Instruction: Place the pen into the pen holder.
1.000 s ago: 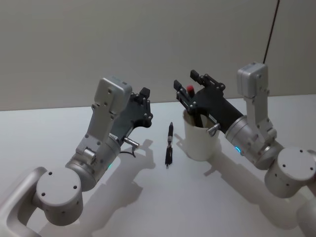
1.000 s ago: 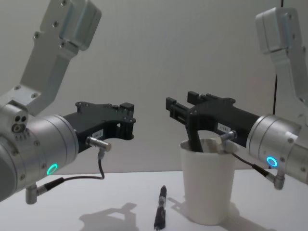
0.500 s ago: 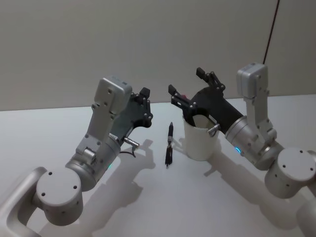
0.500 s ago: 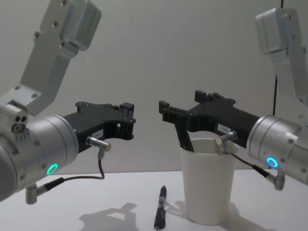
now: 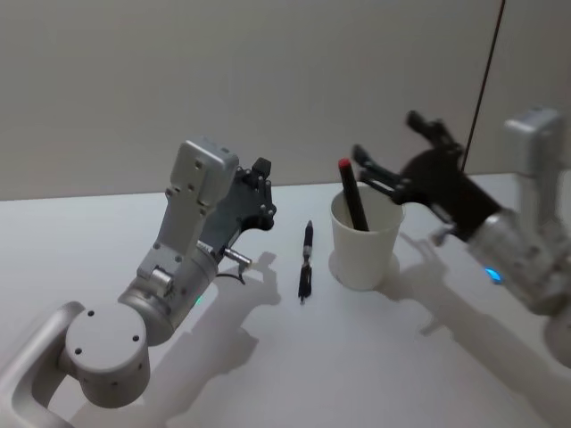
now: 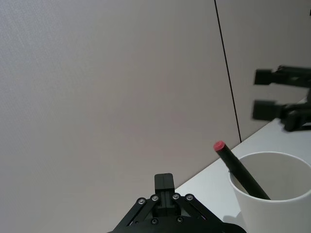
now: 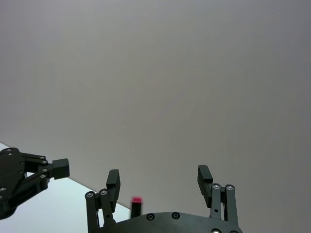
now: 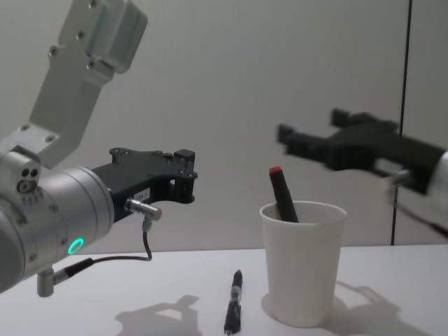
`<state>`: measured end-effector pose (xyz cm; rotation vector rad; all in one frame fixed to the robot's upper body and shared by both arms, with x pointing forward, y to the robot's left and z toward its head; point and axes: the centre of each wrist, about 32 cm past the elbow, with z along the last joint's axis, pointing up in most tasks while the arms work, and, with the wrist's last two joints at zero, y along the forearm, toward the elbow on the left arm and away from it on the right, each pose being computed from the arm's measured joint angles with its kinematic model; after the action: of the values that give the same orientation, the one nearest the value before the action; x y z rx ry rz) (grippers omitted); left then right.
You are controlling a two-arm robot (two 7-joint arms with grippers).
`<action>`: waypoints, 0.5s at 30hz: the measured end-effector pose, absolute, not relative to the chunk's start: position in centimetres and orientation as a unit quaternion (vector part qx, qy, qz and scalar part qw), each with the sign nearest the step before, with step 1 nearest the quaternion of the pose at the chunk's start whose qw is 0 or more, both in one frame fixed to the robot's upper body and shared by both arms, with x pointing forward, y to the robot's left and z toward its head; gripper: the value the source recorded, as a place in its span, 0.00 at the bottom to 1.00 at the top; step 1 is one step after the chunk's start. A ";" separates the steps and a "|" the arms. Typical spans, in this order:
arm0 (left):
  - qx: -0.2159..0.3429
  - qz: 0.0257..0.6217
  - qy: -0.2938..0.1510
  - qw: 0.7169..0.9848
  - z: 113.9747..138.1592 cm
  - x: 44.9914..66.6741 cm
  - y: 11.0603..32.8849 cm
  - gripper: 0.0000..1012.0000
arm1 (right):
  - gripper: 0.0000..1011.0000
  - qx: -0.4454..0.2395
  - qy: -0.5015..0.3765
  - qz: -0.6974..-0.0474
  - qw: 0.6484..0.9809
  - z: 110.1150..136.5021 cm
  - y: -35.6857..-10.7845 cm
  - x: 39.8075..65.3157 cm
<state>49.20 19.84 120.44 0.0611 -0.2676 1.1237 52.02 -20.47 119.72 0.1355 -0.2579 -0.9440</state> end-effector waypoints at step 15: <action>0.029 0.531 -0.126 0.837 120.4 49.2 19.8 0.00 | 0.99 0.074 -0.125 -0.481 0.865 122.3 -26.4 47.7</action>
<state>49.20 19.84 120.44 0.0611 -0.2676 1.1237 47.65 -26.42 122.31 0.1542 -0.2617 -1.0070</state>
